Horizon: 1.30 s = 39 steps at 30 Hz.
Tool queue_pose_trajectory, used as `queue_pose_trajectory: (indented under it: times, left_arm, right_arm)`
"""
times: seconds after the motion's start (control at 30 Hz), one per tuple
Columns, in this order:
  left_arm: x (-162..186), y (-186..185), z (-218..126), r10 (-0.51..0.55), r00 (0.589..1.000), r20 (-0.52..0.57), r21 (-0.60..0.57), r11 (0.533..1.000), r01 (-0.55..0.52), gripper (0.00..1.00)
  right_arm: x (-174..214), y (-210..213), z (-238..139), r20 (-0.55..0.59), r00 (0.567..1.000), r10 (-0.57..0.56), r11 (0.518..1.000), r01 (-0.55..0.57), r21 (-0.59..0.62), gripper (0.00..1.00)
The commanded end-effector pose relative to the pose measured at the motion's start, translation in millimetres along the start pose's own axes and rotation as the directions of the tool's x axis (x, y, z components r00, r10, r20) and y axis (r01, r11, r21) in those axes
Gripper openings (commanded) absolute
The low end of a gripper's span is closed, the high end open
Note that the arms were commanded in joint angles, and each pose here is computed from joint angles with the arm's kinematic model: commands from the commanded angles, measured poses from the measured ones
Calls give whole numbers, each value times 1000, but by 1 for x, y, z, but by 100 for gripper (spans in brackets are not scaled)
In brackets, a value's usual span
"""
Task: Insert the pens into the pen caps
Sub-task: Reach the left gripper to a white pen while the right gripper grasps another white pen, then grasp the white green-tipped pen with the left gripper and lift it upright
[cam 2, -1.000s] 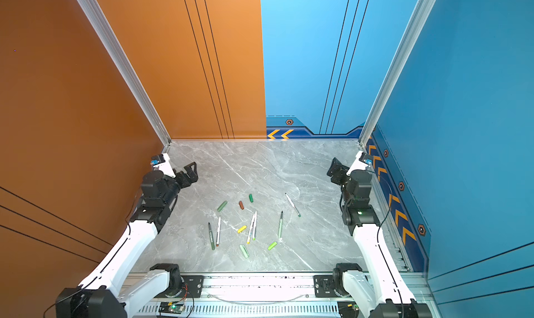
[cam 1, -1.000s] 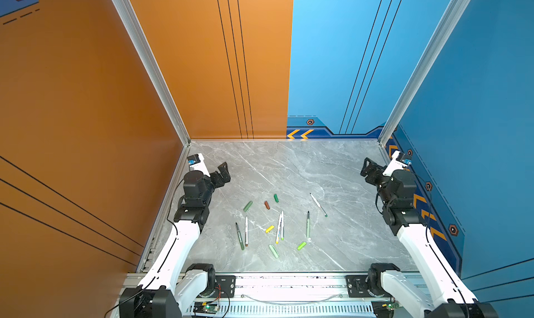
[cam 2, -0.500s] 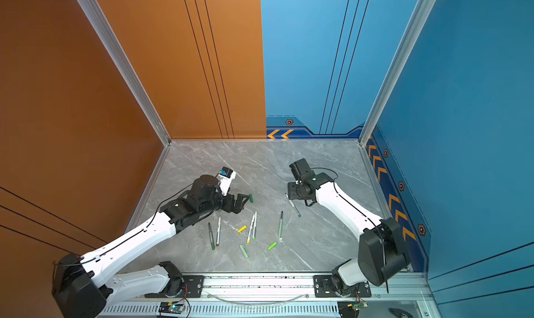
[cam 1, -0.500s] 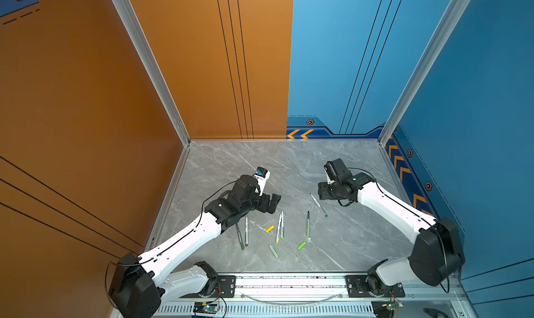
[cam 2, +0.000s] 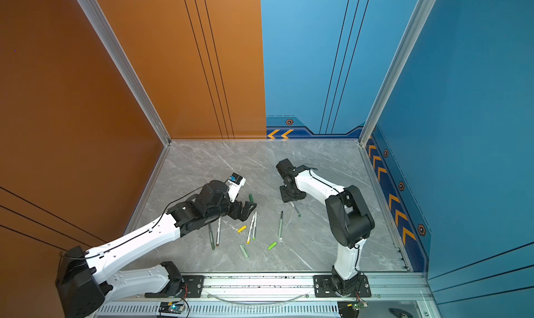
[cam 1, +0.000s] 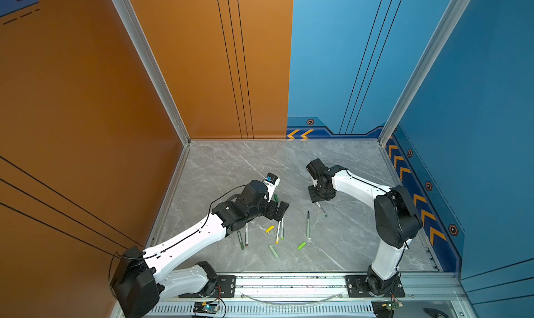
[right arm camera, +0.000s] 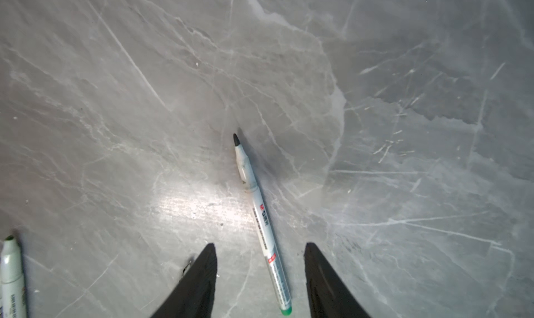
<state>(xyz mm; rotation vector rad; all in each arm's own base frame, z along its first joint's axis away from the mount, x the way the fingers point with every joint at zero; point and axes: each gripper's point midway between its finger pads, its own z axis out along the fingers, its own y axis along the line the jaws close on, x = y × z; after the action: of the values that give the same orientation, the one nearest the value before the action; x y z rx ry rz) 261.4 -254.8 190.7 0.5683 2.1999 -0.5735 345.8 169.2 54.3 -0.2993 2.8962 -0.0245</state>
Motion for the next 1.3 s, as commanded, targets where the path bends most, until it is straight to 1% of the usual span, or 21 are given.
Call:
queue_pose_trajectory:
  times: [0.0, 0.13, 0.43, 0.8, 0.9, 1.0, 1.03, 1.1, 1.17, 1.27]
  left_arm:
    - [-1, 2, 6, -18, 1000, 5, -7, 1000, 18, 99]
    - [-2, 2, 10, -19, 1000, 1, -9, 1000, 19, 99]
    - [-10, 4, 13, -27, 1000, 9, -15, 1000, 27, 99]
    - [-27, -2, 4, -67, 997, 46, -1, 998, 67, 99]
    - [-32, -5, 0, -79, 995, 56, 14, 997, 78, 99]
    - [-37, -12, -7, -98, 993, 74, 60, 994, 93, 99]
    - [-38, -14, -9, -105, 991, 78, 79, 992, 99, 99]
    - [-48, -24, -14, -130, 986, 108, 154, 982, 113, 99]
    - [-52, -31, -17, -154, 982, 109, 217, 968, 128, 97]
    - [-57, -39, -19, -186, 978, 99, 282, 947, 151, 91]
  right_arm:
    - [1, -4, 5, -34, 999, -37, 999, 38, 34, 48]
    - [1, -4, 16, -59, 997, -44, 998, 47, 38, 43]
    - [1, -9, 31, -91, 995, -39, 999, 42, 30, 24]
    - [8, -20, 39, -103, 995, -10, 1000, 11, 16, 11]
    - [6, -23, 35, -88, 996, 6, 1000, -5, 8, 6]
    - [-9, -21, 11, -12, 999, 40, 999, -40, -28, 1]
    - [-16, -18, 0, 25, 998, 56, 997, -54, -56, 1]
    - [-35, -9, -34, 128, 986, 106, 986, -87, -144, 1]
    - [-51, 0, -68, 221, 961, 166, 964, -111, -243, 1]
    - [-68, 17, -117, 316, 909, 270, 905, -128, -406, 1]
